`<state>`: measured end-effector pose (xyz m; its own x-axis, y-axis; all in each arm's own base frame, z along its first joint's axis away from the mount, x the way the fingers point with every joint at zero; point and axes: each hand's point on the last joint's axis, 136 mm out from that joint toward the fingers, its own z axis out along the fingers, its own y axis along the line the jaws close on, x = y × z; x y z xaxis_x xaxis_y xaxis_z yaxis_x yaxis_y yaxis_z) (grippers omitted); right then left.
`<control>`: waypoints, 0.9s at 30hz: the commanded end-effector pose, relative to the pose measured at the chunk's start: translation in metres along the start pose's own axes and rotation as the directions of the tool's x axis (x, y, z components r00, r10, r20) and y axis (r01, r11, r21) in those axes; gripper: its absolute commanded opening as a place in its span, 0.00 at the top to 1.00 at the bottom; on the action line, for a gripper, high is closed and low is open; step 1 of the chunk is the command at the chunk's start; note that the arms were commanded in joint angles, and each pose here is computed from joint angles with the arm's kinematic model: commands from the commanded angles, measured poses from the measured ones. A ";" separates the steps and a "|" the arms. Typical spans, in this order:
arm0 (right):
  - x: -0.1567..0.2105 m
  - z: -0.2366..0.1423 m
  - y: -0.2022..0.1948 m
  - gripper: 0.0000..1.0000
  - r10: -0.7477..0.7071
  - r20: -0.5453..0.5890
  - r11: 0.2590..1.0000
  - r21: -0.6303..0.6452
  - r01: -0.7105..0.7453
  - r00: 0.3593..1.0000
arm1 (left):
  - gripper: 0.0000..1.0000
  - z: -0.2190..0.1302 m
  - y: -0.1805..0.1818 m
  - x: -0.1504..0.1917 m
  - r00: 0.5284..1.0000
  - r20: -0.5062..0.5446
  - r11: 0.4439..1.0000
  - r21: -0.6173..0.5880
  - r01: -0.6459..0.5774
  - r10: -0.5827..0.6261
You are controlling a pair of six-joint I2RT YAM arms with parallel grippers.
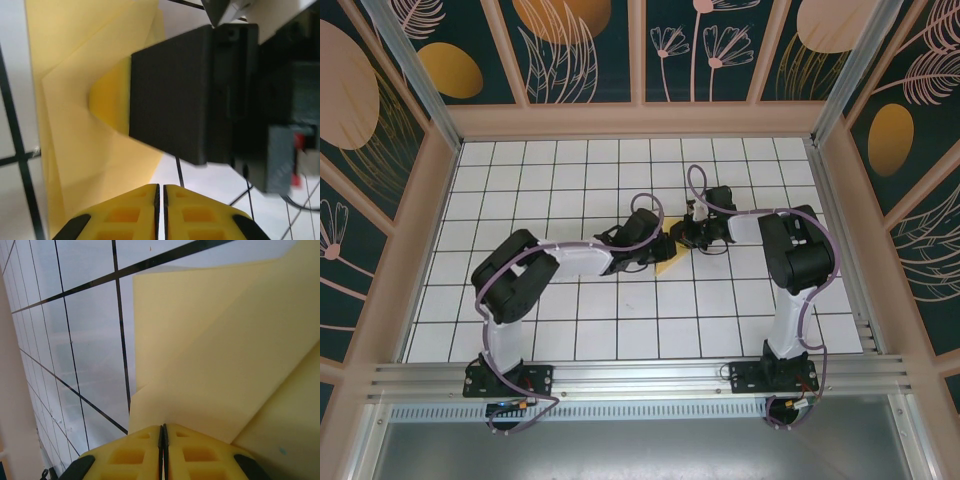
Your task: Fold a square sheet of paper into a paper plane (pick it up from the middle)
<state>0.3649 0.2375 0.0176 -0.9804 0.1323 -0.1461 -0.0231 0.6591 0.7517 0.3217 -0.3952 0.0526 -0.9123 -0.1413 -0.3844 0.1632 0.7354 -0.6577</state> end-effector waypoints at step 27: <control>0.023 0.016 -0.064 0.90 0.102 -0.037 0.977 0.192 -0.093 0.994 | 0.87 -0.006 0.063 0.067 0.976 -0.216 0.991 -0.133 0.006 -0.035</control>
<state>0.3654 0.2375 0.0175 -0.9816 0.1313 -0.1384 -0.0195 0.6529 0.7572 0.3056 -0.3782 0.0169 -0.9388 -0.1020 -0.3291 0.1374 0.7651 -0.6291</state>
